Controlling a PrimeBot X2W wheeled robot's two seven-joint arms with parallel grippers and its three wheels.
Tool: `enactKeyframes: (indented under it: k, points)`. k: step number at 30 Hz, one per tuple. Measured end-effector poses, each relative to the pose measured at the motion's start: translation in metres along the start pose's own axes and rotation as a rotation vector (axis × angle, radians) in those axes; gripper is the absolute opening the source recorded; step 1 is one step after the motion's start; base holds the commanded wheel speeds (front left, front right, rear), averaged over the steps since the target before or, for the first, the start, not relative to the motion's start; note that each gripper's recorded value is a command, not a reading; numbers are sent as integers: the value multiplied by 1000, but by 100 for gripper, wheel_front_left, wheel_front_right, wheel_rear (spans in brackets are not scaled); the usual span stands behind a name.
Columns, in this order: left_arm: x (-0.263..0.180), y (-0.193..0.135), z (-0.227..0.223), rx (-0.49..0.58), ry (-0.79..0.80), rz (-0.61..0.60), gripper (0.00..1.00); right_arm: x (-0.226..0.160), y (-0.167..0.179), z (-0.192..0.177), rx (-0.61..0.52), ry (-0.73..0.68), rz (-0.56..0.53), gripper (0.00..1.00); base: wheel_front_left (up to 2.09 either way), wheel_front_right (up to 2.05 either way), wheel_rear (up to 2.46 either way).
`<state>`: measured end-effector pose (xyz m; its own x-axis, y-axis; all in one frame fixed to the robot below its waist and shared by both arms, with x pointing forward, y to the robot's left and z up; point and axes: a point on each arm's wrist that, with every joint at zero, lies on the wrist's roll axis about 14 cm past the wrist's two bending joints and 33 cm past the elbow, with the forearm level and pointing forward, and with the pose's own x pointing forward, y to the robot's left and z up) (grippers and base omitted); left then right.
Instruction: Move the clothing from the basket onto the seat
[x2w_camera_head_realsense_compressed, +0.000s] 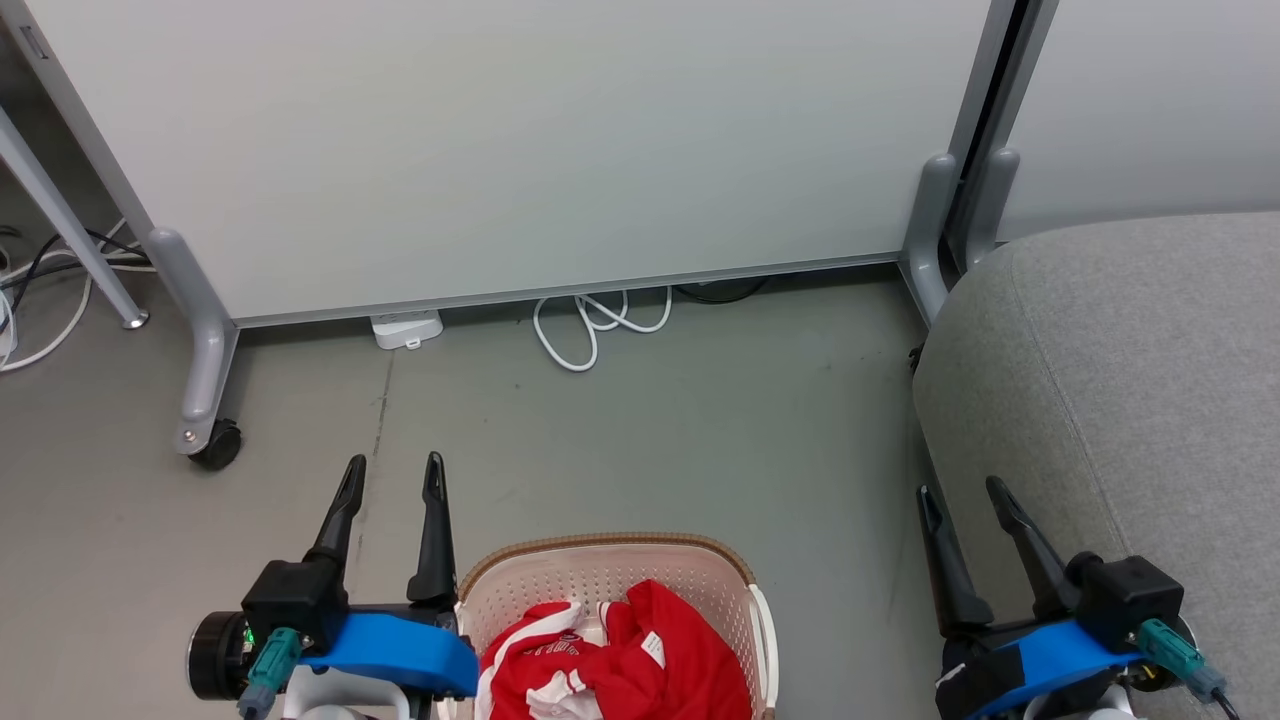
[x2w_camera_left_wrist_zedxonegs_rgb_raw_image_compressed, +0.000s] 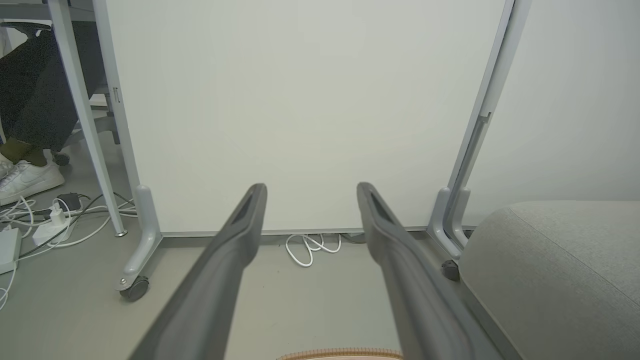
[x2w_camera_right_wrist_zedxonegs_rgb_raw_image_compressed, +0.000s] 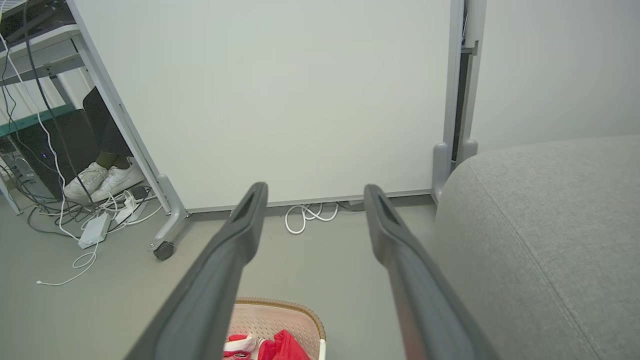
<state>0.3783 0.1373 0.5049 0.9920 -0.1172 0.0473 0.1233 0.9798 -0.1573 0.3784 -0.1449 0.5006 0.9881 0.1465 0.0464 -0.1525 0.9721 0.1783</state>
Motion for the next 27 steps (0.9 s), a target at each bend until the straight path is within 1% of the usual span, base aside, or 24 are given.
enactKeyframes:
  k: [10, 22, 27]
  points:
    - [-3, -9, -7, 47, 12, -58, 100, 0, 5, 1, -73, -9, 26, 100, 0, 0, 0]
    - [-7, -14, -15, 99, 25, -96, 100, -2, 10, 1, -157, -15, 52, 100, 0, 0, 0]
    - [-7, -15, -17, 95, 34, -102, 100, -3, 7, -1, -158, -9, 43, 100, 0, 0, 0]
